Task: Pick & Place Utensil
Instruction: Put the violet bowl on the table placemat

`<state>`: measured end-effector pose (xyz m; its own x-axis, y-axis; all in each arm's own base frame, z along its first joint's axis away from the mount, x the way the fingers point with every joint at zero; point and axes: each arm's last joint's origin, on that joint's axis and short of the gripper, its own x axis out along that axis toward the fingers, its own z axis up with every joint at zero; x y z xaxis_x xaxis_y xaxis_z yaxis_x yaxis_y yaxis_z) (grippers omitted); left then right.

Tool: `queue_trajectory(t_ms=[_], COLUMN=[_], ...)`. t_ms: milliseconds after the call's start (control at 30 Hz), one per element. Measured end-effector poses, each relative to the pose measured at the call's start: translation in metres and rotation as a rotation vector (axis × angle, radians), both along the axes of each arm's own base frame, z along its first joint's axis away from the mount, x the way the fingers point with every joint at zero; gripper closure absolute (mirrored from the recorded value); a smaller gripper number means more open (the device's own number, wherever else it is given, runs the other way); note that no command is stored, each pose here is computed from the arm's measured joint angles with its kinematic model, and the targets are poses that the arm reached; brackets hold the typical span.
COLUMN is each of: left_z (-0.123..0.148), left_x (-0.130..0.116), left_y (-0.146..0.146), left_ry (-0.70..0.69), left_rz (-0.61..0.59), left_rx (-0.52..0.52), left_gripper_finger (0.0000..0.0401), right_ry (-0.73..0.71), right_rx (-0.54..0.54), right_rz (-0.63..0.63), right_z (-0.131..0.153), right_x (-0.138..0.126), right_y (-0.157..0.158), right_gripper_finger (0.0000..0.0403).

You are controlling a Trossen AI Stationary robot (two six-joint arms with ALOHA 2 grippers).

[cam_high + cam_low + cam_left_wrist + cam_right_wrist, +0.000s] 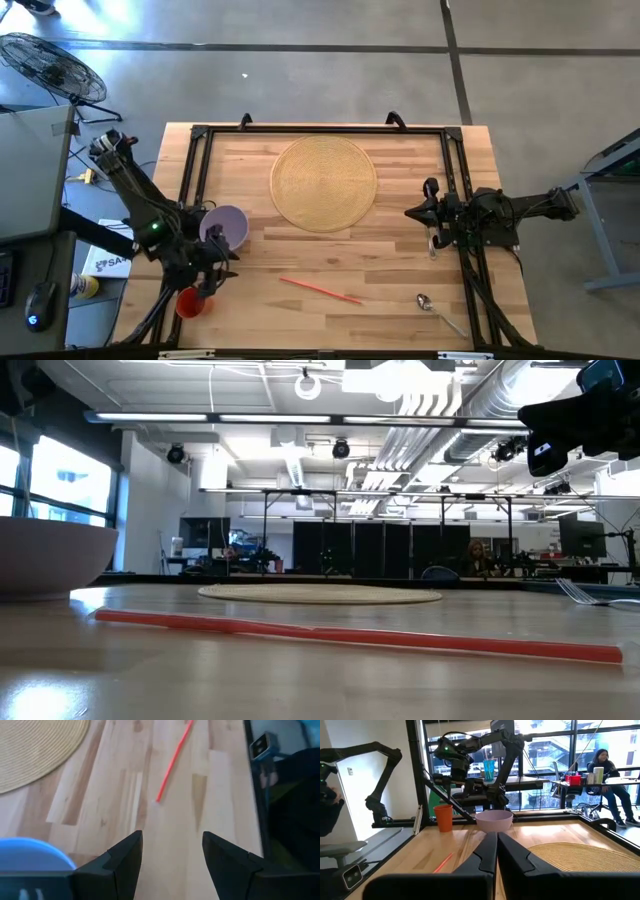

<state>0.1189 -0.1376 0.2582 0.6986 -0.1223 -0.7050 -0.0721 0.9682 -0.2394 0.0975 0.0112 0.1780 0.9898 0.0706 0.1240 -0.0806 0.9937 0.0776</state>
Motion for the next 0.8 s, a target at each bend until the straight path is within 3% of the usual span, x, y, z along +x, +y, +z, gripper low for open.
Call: queue_trajectory(t_ms=[500,800], left_z=[-0.005,-0.019], left_x=[-0.004,-0.004], left_y=[0.009,0.010], left_ry=[0.012,0.102], left_rz=[0.084,0.180], left_rx=[0.103,0.189], left_gripper_finger=[0.0192,0.0134], right_ry=[0.003,0.003], right_rx=[0.000,0.000], right_rz=[0.000,0.000], right_z=[0.000,0.000], right_x=[0.000,0.000], right_y=[0.000,0.000], right_gripper_finger=[0.0400,0.0396])
